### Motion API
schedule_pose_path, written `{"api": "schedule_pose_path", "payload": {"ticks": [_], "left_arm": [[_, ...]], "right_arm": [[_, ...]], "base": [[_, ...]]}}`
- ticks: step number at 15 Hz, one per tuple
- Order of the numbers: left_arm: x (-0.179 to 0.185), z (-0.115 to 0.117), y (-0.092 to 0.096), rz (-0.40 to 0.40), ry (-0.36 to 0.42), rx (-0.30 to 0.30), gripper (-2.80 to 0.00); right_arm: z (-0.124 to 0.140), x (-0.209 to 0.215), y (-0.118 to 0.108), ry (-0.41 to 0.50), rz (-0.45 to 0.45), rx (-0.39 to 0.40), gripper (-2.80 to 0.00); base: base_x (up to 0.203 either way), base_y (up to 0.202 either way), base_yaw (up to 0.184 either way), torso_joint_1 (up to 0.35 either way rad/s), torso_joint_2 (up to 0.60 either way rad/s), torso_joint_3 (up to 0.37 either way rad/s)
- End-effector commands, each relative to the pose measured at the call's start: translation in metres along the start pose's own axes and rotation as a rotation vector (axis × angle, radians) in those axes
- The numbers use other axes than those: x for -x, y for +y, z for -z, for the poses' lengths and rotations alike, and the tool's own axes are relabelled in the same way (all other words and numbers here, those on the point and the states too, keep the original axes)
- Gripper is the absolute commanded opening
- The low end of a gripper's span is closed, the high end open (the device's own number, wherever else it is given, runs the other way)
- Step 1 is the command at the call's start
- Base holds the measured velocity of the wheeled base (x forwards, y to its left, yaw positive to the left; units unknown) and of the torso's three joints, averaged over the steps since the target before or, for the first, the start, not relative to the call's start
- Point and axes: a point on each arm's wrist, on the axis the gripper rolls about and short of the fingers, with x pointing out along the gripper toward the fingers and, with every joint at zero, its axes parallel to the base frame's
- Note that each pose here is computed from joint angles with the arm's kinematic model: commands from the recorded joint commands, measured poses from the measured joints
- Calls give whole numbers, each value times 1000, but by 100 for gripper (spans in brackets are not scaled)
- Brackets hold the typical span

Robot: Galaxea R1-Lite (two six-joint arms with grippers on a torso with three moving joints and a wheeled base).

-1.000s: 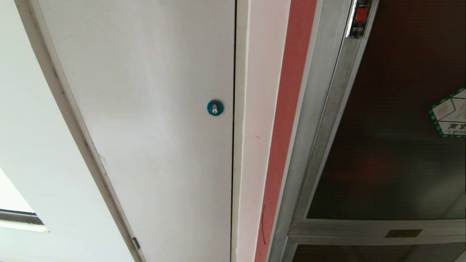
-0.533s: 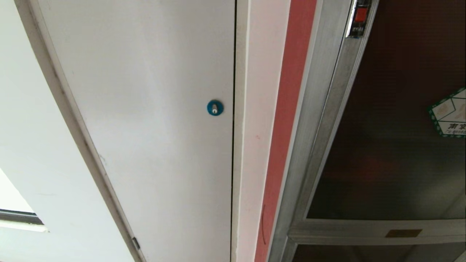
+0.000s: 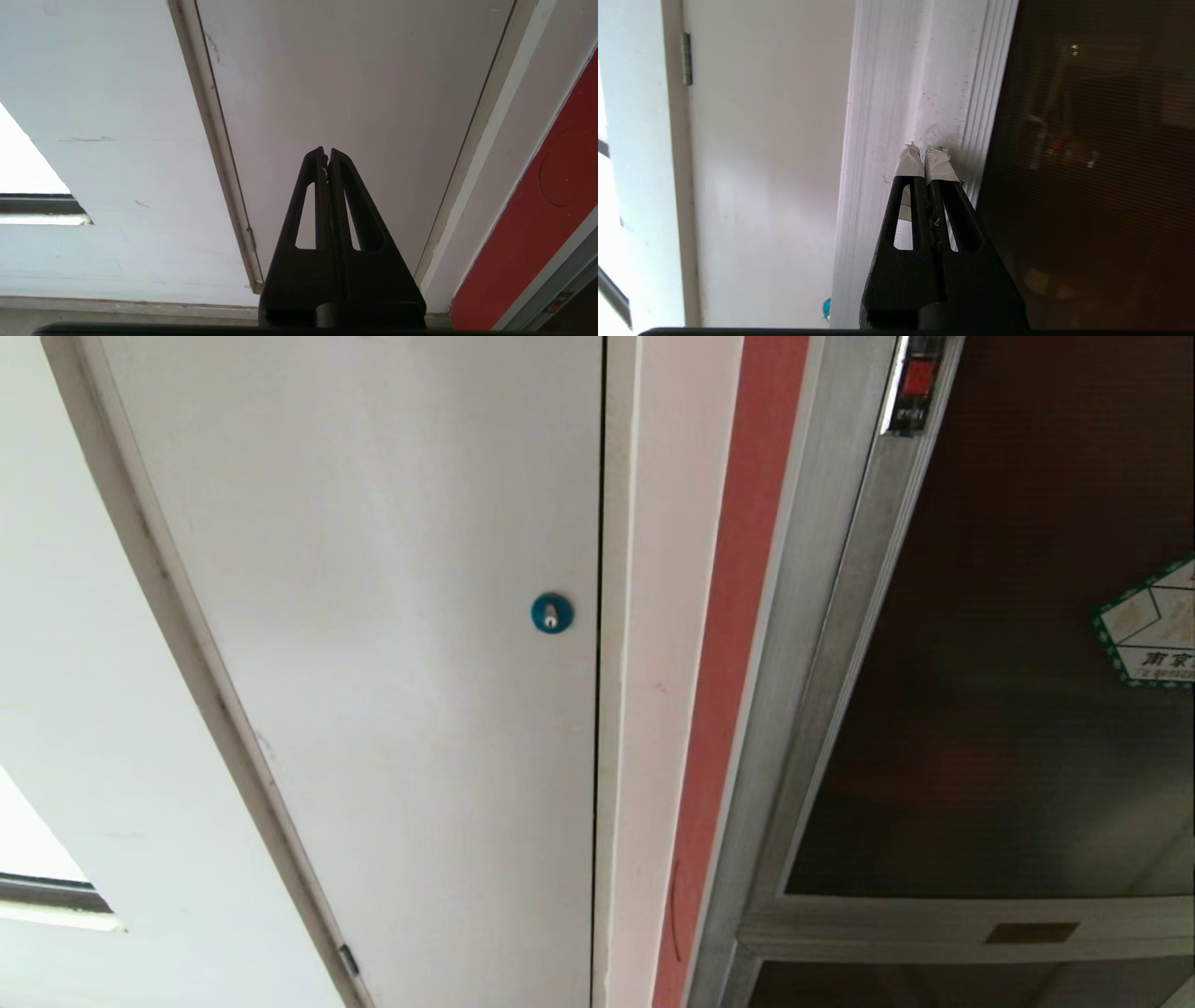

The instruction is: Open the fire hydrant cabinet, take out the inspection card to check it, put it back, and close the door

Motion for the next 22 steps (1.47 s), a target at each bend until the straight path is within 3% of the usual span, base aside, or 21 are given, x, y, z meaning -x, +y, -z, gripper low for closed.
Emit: {"api": "schedule_pose_path", "payload": {"ticks": [1, 8, 16, 18, 20, 22], "left_arm": [[-1, 2, 0, 0, 6, -1, -280], [-1, 2, 0, 0, 7, 0, -280], [-1, 2, 0, 0, 7, 1, -280], [-1, 2, 0, 0, 7, 1, -280], [-1, 2, 0, 0, 7, 0, -280], [-1, 2, 0, 0, 8, 0, -280]], "right_arm": [[8, -6, -3, 21, 15, 4, -280], [16, -11, -6, 41, 47, 7, -280], [-17, 30, 8, -4, -2, -30, -280], [-13, 47, 12, 67, -17, -45, -280], [-6, 65, 14, 213, -38, -73, -280], [-1, 67, 15, 257, -63, -108, -280]], "base": [[0, 0, 0, 0, 0, 0], [0, 0, 0, 0, 0, 0], [0, 0, 0, 0, 0, 0], [0, 0, 0, 0, 0, 0], [0, 0, 0, 0, 0, 0], [0, 0, 0, 0, 0, 0]]}}
